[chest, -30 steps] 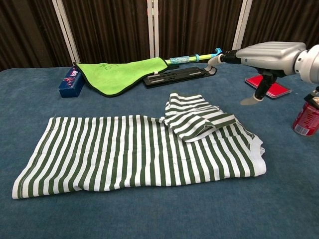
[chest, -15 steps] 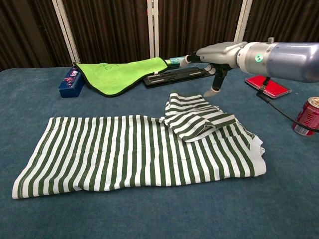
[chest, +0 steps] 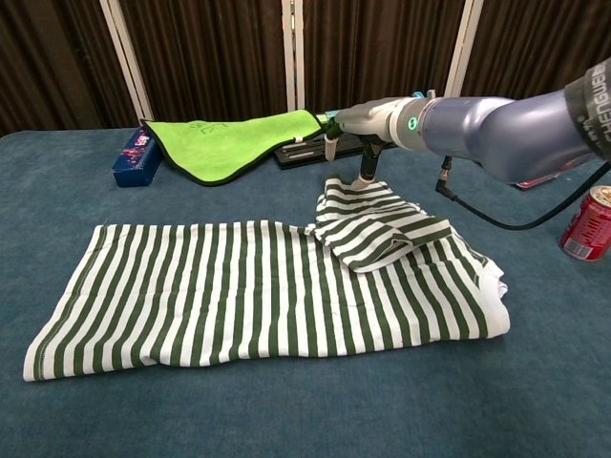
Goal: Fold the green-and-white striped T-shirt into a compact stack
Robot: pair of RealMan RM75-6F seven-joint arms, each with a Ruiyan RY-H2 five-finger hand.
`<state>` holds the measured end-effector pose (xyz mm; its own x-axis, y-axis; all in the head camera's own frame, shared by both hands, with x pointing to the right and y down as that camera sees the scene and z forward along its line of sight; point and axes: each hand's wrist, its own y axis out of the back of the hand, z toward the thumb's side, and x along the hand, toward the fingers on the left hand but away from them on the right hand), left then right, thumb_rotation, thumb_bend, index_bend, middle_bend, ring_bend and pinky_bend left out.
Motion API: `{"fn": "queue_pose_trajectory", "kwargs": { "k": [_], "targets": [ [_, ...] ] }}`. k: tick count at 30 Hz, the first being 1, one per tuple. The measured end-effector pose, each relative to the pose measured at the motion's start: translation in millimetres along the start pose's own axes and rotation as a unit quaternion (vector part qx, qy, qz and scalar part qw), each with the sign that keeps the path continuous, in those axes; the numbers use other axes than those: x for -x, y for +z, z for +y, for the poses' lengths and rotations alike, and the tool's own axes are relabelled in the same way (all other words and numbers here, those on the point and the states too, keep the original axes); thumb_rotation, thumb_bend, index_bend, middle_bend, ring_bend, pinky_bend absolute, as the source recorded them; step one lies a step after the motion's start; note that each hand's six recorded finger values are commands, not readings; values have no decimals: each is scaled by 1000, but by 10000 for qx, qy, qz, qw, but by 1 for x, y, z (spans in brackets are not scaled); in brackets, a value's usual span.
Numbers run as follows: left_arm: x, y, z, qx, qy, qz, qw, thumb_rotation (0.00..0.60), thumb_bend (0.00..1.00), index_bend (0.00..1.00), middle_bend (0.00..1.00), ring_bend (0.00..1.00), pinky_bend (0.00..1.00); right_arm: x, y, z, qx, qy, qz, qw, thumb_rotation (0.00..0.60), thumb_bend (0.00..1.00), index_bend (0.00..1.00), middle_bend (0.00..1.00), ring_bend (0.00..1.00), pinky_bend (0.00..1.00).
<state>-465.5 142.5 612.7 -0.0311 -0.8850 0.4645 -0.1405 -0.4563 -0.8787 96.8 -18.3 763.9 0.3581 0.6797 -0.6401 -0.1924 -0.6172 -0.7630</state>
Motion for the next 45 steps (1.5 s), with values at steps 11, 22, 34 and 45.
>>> {"fn": "queue_pose_trajectory", "kwargs": {
  "k": [11,22,34,45],
  "targets": [
    [-1,1,-2,-4,7,7,10000,600,201,0,0,0,0,3,1,-17,33,206,-49,9998,600,222,380,0,0,0],
    [-1,1,-1,64,21,3,10000,600,200,0,0,0,0,2,-1,-28,-22,224,-47,9997,600,322,433,0,0,0],
    [-1,-1,-1,40,33,-12,10000,600,200,0,0,0,0,1,0,-36,-5,277,-48,9996,600,422,597,0,0,0],
    [-1,0,-1,53,38,-46,10000,600,200,0,0,0,0,-1,3,-33,56,108,62,9999,600,459,692,0,0,0]
  ]
}}
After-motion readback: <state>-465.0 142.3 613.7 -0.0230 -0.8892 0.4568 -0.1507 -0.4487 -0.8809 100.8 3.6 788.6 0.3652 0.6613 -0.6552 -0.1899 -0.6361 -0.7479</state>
